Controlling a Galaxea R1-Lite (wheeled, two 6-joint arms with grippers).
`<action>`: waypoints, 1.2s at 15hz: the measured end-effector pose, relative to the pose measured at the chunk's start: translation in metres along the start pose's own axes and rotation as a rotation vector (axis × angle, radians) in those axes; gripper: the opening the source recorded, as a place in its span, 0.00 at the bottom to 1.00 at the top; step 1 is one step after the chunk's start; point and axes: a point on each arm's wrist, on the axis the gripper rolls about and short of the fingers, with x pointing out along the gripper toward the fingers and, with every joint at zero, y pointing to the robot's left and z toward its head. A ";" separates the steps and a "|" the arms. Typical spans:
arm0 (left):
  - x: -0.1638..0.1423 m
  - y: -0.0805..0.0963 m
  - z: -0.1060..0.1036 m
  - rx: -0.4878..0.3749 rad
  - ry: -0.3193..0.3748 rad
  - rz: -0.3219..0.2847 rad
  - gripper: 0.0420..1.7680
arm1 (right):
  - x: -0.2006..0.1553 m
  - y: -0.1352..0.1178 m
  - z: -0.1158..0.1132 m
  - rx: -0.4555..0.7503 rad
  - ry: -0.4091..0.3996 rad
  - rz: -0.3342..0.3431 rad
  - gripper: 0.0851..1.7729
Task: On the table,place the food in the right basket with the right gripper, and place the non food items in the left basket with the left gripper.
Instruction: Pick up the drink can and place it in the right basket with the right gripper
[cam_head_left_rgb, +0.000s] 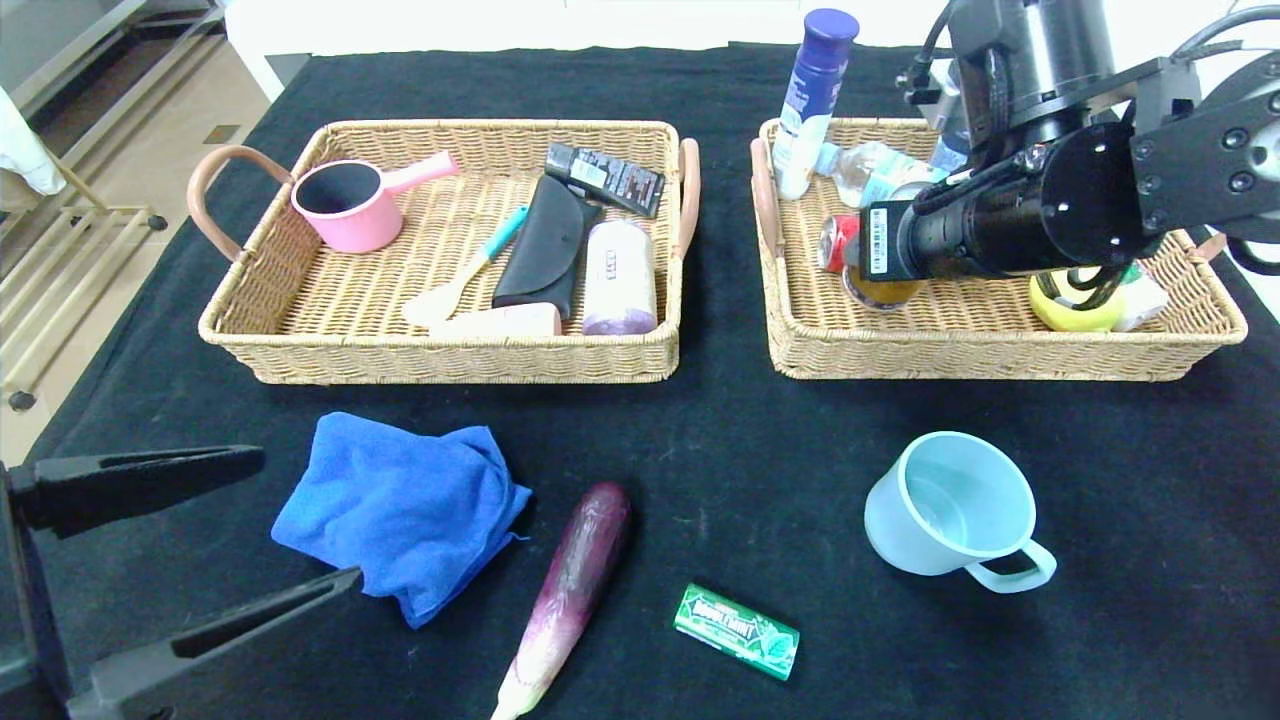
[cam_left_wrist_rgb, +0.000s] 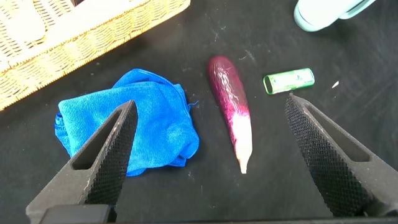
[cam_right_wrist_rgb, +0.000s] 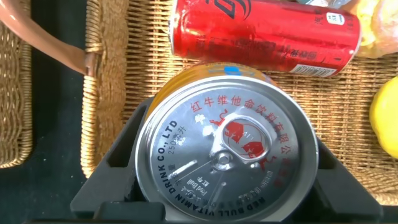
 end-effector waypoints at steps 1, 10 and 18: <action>0.000 0.000 0.000 0.002 0.000 0.000 0.97 | 0.001 0.000 -0.001 0.000 0.002 0.000 0.66; 0.000 0.000 -0.001 0.005 0.002 0.000 0.97 | 0.006 -0.001 -0.001 -0.010 0.009 -0.004 0.79; 0.001 0.000 -0.002 0.003 0.008 -0.001 0.97 | -0.031 -0.012 0.003 -0.018 0.046 0.012 0.90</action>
